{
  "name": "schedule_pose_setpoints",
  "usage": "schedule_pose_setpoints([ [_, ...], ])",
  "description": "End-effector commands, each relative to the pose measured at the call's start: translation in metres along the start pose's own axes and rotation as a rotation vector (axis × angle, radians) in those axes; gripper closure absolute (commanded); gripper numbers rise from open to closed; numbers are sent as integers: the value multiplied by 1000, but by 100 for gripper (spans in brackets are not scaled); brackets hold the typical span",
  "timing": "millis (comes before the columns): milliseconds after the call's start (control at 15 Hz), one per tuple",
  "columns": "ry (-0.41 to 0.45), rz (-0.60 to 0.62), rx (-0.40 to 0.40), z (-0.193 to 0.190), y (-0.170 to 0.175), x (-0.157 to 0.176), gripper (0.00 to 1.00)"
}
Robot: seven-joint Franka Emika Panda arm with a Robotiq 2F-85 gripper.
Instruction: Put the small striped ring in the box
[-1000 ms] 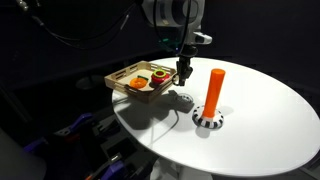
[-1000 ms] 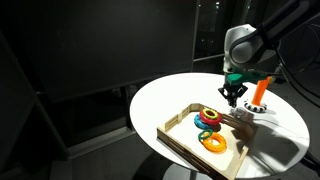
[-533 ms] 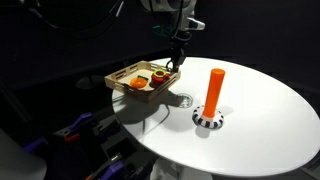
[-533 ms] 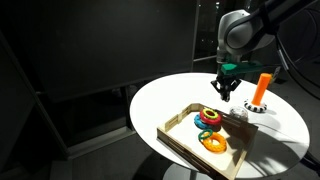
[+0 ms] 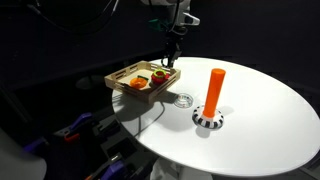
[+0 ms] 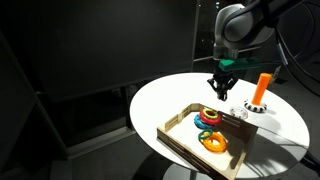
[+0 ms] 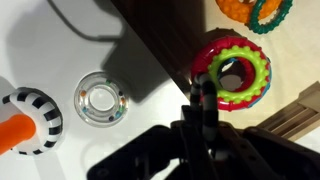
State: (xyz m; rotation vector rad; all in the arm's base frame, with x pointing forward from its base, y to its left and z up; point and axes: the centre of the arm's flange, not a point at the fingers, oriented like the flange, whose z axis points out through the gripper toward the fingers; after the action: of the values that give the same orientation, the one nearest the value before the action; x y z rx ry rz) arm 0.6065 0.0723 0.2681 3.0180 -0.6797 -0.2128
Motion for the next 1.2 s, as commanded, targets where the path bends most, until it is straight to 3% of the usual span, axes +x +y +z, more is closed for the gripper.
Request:
schedule_pose_setpoints([
  [0, 0, 0, 0, 0, 0, 0, 89],
  [67, -1, 0, 0, 0, 0, 0, 89],
  [133, -1, 0, 0, 0, 0, 0, 96],
  [800, 0, -223, -85, 24, -67, -61, 96],
  [1133, -15, -313, -127, 42, -82, -92, 95],
])
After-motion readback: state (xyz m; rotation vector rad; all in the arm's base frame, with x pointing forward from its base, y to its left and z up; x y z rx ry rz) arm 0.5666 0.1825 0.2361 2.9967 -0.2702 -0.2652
